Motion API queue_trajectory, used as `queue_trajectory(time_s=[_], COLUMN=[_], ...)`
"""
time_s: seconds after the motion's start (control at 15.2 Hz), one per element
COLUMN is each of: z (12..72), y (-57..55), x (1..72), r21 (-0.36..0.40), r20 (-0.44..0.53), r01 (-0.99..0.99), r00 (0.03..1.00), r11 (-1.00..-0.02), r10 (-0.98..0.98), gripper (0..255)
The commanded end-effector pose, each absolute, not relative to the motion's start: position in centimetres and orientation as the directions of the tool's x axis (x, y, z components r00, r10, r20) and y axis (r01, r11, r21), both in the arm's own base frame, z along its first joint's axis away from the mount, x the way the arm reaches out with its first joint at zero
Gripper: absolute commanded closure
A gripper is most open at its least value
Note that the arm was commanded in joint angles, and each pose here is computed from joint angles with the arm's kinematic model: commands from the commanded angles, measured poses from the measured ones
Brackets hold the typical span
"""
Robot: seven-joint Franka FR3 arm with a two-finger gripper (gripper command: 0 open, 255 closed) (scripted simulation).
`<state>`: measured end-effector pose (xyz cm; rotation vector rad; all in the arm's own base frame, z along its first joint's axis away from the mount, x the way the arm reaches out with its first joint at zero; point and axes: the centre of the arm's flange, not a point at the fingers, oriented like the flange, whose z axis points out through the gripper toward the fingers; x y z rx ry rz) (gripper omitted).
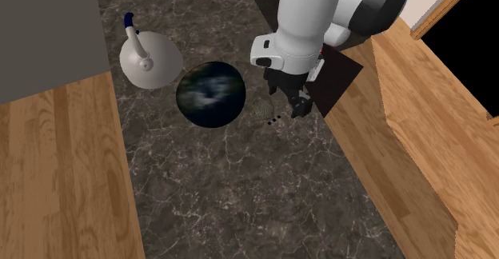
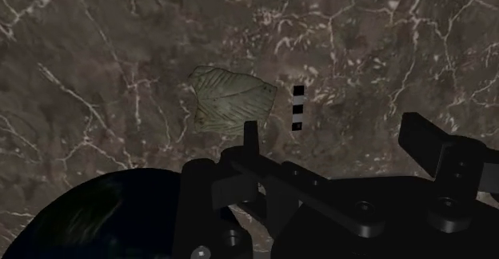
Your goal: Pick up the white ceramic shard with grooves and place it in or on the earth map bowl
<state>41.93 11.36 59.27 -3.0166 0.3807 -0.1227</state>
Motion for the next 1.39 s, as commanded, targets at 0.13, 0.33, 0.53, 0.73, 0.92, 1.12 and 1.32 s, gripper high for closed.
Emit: queue_trajectory(time_s=[0.13, 0.33, 0.53, 0.73, 0.92, 1.12, 1.32], z=[57.6, 56.1, 55.2, 55.2, 55.2, 55.2, 55.2], y=[12.2, 12.4, 12.5, 12.5, 12.5, 12.5, 12.5], x=[43.0, 43.2, 43.3, 43.3, 43.3, 43.3, 43.3], r21=[-0.112, -0.112, -0.112, -0.112, -0.112, -0.112, -0.112], r20=[0.066, 0.066, 0.066, 0.066, 0.066, 0.066, 0.066], r01=[-0.275, -0.275, -0.275, -0.275, -0.275, -0.275, -0.275], r00=[0.957, 0.957, 0.957, 0.957, 0.957, 0.957, 0.957], r11=[-0.955, -0.955, -0.955, -0.955, -0.955, -0.955, -0.955], r10=[-0.283, -0.283, -0.283, -0.283, -0.283, -0.283, -0.283], gripper=[0, 0, 0, 0, 0, 255, 255])
